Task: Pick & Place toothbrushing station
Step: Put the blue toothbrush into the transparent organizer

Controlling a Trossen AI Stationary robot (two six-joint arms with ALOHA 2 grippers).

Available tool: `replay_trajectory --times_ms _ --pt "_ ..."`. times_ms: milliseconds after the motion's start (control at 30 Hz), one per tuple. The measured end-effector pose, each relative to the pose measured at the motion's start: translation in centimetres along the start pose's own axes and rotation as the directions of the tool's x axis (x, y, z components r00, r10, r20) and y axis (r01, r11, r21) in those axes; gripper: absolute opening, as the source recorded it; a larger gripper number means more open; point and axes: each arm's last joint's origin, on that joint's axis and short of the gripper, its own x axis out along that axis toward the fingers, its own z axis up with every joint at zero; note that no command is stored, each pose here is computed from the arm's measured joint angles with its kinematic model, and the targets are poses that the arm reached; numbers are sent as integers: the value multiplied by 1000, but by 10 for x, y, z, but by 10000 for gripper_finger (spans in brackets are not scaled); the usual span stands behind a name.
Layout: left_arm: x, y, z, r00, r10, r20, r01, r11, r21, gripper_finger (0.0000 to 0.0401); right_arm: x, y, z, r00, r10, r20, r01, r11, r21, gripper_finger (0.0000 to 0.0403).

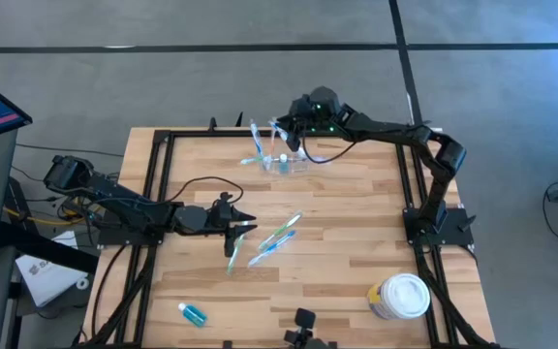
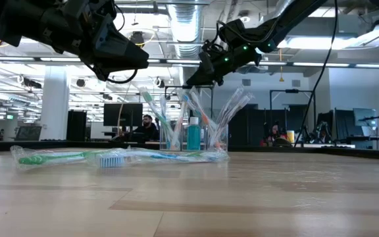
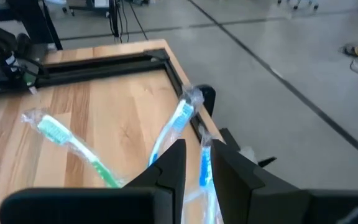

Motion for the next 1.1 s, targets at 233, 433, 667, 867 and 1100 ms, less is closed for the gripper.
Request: replay_trajectory --times_ms 233,433,667,867,1100 --pt "1 3 1 1000 14 2 -14 1000 18 106 5 2 10 999 1 -39 -2 1000 -20 66" --pt "1 3 1 1000 14 2 -14 1000 16 106 6 5 8 998 -28 -63 25 999 -37 66" --pt "1 3 1 1000 14 2 -14 1000 16 106 17 10 -2 994 -56 -90 51 997 -54 66" --pt "1 3 1 1000 14 2 -14 1000 17 106 16 9 0 995 -62 -81 57 997 -55 66" --pt "1 3 1 1000 14 2 -14 1000 18 106 17 12 2 996 -61 -66 56 995 -78 66"
